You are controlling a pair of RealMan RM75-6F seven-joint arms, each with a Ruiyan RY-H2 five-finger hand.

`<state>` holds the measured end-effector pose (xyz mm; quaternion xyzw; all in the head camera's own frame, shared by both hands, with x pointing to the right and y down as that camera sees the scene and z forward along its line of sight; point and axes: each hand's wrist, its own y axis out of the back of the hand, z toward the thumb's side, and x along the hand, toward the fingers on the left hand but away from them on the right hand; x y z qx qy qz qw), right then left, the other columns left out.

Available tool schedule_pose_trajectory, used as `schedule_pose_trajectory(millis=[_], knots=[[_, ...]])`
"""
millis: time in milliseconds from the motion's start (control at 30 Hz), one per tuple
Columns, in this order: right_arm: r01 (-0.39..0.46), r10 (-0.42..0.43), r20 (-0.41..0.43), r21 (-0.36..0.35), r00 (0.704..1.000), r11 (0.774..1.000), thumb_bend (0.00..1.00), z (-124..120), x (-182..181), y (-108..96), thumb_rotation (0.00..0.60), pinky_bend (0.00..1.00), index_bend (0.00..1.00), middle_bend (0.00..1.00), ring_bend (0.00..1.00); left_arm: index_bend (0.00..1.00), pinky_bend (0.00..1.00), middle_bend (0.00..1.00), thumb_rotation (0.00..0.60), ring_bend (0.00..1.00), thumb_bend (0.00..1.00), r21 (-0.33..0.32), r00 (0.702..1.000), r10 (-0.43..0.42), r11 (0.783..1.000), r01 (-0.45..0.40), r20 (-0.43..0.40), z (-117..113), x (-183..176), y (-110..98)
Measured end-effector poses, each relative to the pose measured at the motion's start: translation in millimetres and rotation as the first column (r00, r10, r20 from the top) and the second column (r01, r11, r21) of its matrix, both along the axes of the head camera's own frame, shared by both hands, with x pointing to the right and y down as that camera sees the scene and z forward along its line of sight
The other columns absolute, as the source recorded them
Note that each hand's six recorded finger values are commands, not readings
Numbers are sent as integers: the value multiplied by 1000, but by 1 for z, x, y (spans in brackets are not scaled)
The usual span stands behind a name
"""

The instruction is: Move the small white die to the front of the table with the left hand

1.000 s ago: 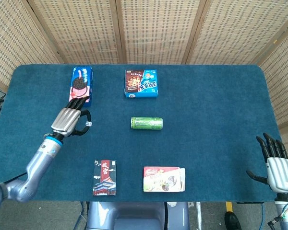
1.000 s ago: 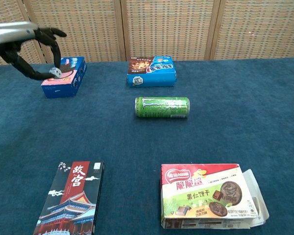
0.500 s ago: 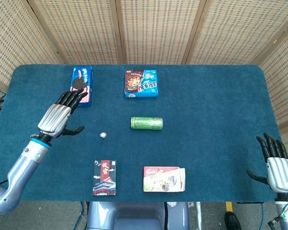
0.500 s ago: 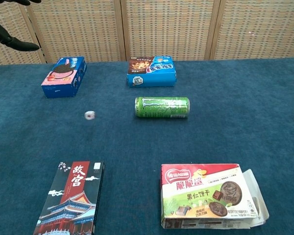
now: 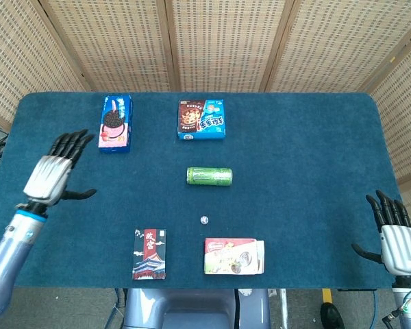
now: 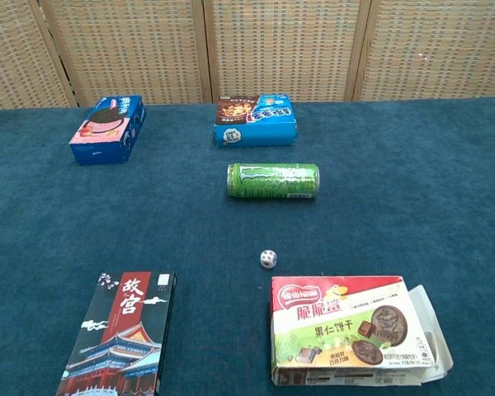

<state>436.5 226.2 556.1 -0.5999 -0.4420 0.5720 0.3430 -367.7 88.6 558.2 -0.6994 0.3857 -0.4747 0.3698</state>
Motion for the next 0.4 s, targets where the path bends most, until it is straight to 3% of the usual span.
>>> schedule_pose_trajectory(millis=[233,400], knots=[[0,0,-8,8,1000,1000,0,-1,-1,0,600,0,54,0,0,0,0,0,600,0,0,-14,978,-190,981,192,88,14,-92,57],[-2,2,-13,9,1000,1000,0,-1,-1,1,600,0,54,0,0,0,0,0,600,0,0,-30,957,-262,963,267,127,28,-122,95]])
